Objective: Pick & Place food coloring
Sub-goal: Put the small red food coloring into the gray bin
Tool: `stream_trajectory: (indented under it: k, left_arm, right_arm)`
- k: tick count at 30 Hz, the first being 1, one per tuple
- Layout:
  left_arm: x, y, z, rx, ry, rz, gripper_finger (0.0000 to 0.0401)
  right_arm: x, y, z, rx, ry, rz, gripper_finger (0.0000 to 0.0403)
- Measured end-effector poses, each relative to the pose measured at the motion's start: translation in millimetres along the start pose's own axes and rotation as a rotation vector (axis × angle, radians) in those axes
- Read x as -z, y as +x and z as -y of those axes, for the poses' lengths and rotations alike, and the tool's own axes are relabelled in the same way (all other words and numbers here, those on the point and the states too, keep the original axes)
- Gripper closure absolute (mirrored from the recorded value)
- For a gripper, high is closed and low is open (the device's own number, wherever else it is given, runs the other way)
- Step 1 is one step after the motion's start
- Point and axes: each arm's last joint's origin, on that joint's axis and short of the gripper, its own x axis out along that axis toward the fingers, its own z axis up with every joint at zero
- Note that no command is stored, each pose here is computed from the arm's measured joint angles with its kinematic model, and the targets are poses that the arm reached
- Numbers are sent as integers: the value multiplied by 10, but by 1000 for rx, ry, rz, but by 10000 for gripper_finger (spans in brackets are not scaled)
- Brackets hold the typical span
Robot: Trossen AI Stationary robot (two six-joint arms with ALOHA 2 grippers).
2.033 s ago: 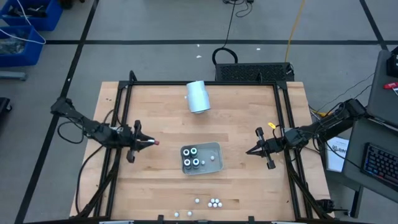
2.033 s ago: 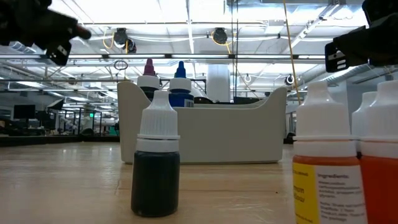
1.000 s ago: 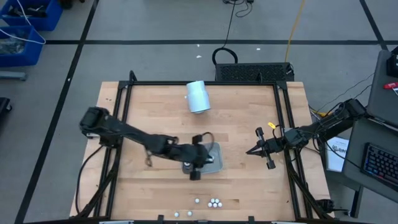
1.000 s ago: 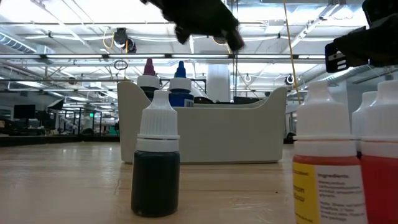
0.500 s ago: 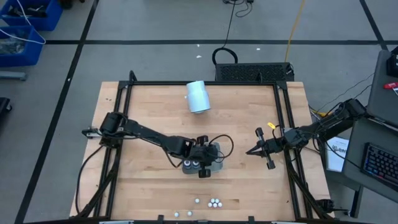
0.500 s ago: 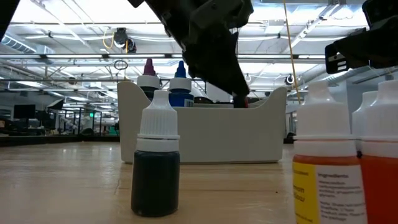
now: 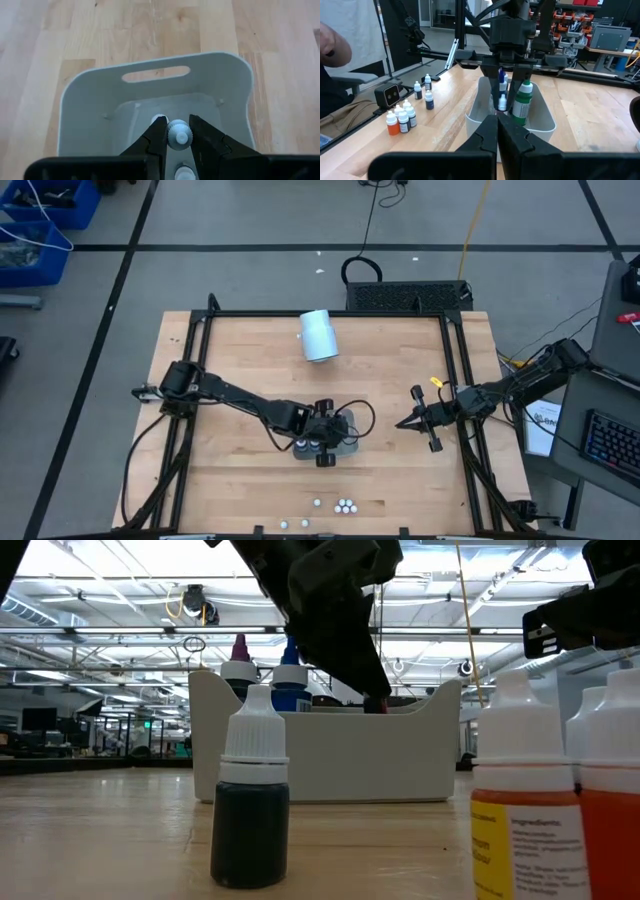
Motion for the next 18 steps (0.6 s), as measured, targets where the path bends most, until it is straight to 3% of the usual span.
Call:
stream_trajectory:
  k: [18]
  left_arm:
    - [14,-29,142,14,80,16,334]
  right_arm:
    - [0,0,0,0,1,0,403]
